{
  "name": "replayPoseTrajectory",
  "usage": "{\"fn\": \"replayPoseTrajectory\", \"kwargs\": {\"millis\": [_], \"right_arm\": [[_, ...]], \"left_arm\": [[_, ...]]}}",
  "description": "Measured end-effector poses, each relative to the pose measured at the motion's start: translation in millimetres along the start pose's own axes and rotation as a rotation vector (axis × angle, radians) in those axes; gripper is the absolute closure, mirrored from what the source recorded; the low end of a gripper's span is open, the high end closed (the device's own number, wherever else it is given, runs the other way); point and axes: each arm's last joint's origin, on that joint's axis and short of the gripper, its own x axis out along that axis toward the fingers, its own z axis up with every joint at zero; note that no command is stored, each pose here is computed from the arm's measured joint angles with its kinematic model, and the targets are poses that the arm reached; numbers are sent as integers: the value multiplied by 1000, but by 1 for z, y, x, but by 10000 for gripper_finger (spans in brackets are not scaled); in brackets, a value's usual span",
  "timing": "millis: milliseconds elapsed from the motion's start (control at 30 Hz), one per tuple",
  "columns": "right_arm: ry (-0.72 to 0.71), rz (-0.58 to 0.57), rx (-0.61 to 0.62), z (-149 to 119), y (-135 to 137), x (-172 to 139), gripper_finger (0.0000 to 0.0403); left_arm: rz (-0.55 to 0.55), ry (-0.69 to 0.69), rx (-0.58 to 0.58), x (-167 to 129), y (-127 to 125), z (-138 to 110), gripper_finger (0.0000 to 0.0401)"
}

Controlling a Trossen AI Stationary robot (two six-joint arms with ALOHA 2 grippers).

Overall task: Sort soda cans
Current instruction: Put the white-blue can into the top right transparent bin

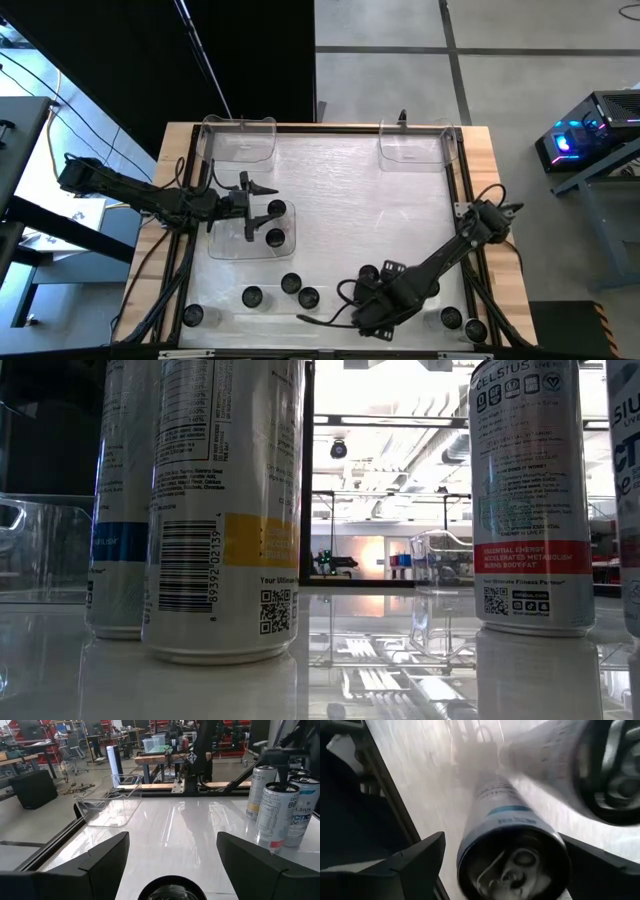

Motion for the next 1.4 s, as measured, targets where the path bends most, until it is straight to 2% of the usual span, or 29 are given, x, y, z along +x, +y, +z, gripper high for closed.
{"fn": "replayPoseTrajectory", "kwargs": {"millis": [133,300,433,600,900,967,1133,1233,1333,1400], "right_arm": [[11,-2,-3,1,1,3,83],[19,3,1,3,-1,2,166],[49,57,7,6,-1,-5,166],[12,155,-8,10,5,-31,166],[-212,354,-56,12,8,-112,166],[-297,324,-23,11,1,-128,166],[-500,169,195,7,-41,-153,166],[-537,31,291,6,-69,-161,166],[-586,20,311,22,-92,-168,166],[-580,-33,331,36,-115,-169,166]], "left_arm": [[0,0,-1,0,0,0,107],[0,-3,-4,0,0,0,107],[0,-4,-11,0,0,0,107],[0,-4,-13,0,0,0,107],[0,-18,-28,-2,1,3,107],[0,-27,-31,-3,1,4,107],[1,-45,-38,-5,2,7,107],[1,-51,-39,-6,3,8,107],[1,-51,-39,-6,3,8,107],[1,-50,-38,-6,3,8,107]]}}
